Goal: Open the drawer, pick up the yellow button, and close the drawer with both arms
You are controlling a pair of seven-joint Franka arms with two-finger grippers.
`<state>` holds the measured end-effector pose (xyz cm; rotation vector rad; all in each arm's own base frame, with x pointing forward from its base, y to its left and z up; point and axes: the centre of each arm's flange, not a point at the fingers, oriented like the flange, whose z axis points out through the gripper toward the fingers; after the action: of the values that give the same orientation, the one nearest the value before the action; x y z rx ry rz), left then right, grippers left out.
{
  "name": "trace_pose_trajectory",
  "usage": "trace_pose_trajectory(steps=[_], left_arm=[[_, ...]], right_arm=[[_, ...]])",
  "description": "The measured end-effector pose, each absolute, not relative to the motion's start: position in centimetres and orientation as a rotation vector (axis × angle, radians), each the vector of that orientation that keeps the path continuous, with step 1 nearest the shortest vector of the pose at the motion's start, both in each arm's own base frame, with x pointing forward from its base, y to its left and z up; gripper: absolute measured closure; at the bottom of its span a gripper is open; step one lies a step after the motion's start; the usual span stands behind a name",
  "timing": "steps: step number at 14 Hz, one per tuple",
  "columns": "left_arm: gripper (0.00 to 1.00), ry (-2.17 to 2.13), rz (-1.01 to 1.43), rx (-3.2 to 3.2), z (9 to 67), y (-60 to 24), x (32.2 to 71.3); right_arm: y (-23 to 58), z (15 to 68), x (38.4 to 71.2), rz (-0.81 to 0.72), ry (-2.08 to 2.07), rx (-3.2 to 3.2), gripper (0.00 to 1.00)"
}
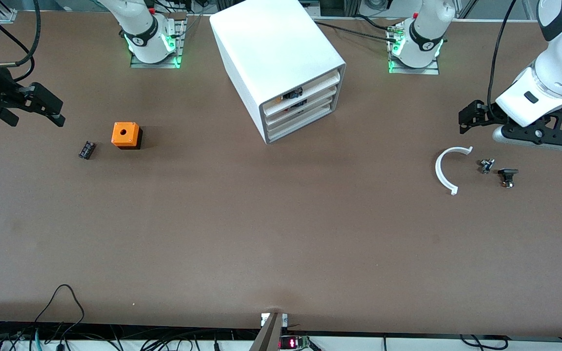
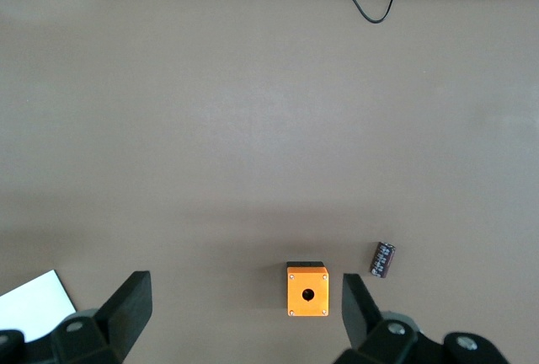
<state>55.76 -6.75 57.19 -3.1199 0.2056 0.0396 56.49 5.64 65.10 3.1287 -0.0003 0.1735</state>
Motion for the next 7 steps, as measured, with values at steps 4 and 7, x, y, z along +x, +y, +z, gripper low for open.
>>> trace_pose_trajectory(steps=[4,7], left_arm=[[0.00,0.206,0.040,-3.120,57.19,-6.75,55.76],[0.00,0.206,0.040,-3.120,57.19,-6.76,55.76]], right_arm=[[5.61,65.66,56.57,0.196,-0.020,3.130,0.00],[5.92,65.81,56.57,0.196,-0.011,3.129,0.00]])
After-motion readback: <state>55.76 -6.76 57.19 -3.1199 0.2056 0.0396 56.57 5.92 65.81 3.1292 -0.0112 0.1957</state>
